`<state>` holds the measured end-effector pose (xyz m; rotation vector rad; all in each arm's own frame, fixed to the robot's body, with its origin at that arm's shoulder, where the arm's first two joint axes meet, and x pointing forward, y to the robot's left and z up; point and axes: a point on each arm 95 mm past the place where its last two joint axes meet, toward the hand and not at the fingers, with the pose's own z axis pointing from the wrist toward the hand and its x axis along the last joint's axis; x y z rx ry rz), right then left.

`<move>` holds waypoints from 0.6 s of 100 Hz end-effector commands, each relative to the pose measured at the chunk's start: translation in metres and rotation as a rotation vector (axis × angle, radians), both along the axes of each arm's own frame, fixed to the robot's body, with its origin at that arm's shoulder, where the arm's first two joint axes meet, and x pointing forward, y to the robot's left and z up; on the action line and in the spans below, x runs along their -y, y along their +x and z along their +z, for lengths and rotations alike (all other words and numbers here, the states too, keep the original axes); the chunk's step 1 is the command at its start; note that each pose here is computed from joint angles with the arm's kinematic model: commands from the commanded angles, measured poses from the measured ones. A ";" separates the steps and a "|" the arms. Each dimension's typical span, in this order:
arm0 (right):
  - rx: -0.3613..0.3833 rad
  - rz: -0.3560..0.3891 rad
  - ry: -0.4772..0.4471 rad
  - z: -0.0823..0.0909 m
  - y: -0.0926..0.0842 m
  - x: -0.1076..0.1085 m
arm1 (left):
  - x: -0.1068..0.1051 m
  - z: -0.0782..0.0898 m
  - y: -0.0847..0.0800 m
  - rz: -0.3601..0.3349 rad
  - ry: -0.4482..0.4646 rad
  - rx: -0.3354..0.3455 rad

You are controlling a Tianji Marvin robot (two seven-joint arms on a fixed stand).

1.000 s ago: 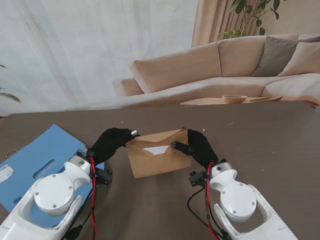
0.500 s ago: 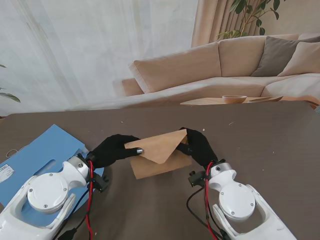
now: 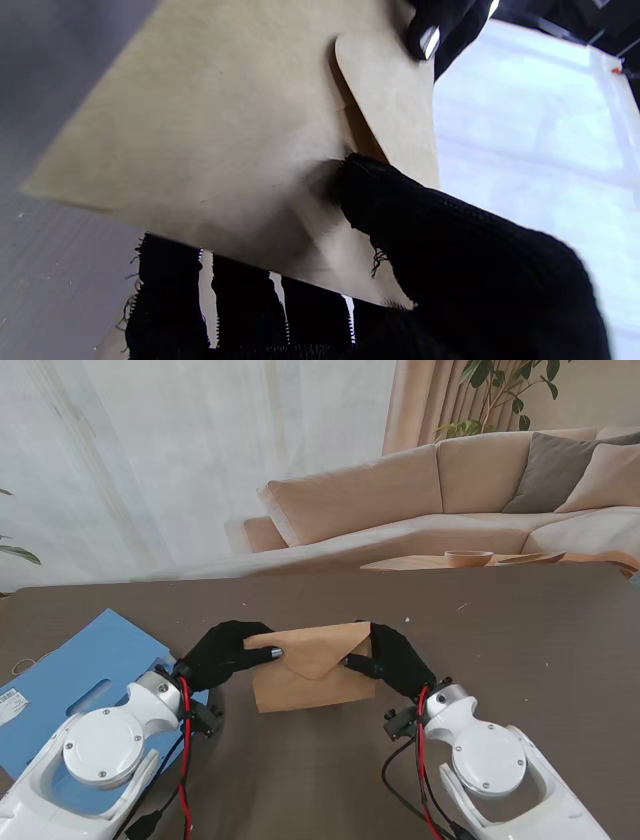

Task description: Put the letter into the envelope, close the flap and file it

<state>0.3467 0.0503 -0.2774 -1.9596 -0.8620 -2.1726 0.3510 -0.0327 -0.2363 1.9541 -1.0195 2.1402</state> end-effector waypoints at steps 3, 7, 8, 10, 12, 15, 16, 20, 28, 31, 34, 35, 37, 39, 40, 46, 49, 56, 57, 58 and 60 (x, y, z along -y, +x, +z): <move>0.002 0.043 -0.024 0.001 -0.006 0.003 | 0.005 0.002 -0.001 -0.004 -0.024 0.008; -0.001 0.065 -0.031 0.002 -0.008 0.004 | 0.005 0.003 -0.001 0.005 -0.026 0.013; -0.002 0.071 -0.032 0.002 -0.008 0.005 | 0.005 0.003 -0.001 0.007 -0.026 0.014; -0.004 0.081 -0.035 0.003 -0.009 0.005 | 0.005 0.003 0.000 0.009 -0.026 0.015; -0.006 0.090 -0.037 0.003 -0.009 0.006 | 0.005 0.003 0.000 0.011 -0.026 0.017; -0.007 0.101 -0.036 0.004 -0.010 0.007 | 0.005 0.003 0.000 0.013 -0.025 0.019; -0.008 0.104 -0.035 0.004 -0.010 0.007 | 0.005 0.003 0.000 0.013 -0.025 0.019; -0.011 0.117 -0.030 0.004 -0.010 0.007 | 0.006 0.003 0.000 0.015 -0.022 0.021; -0.017 0.124 -0.015 0.005 -0.010 0.007 | 0.006 0.002 0.000 0.014 -0.017 0.025; -0.021 0.120 -0.008 0.005 -0.010 0.006 | 0.007 0.002 0.000 0.013 -0.015 0.027; -0.026 0.113 -0.001 0.005 -0.009 0.004 | 0.007 0.001 0.000 0.012 -0.014 0.027; -0.028 0.110 0.002 0.005 -0.009 0.004 | 0.007 0.001 -0.001 0.011 -0.014 0.027; -0.032 0.104 0.006 0.005 -0.008 0.003 | 0.008 0.001 -0.001 0.011 -0.013 0.027; -0.035 0.097 0.010 0.005 -0.007 0.002 | 0.008 0.001 -0.001 0.010 -0.013 0.027; -0.036 0.092 0.012 0.005 -0.007 0.002 | 0.008 0.001 -0.001 0.010 -0.013 0.027; -0.045 0.065 0.024 0.005 -0.004 -0.001 | 0.009 0.000 -0.002 0.008 -0.013 0.028; -0.048 0.051 0.029 0.005 -0.003 -0.003 | 0.009 0.000 -0.002 0.006 -0.014 0.027; -0.048 0.023 0.032 0.006 0.001 -0.006 | 0.009 0.000 -0.003 0.001 -0.015 0.027; -0.047 0.019 0.032 0.006 0.001 -0.006 | 0.010 0.000 -0.003 0.000 -0.015 0.028; -0.047 0.016 0.033 0.006 0.002 -0.006 | 0.010 0.000 -0.003 -0.001 -0.014 0.028; -0.047 0.010 0.035 0.006 0.003 -0.007 | 0.010 0.000 -0.003 -0.004 -0.014 0.028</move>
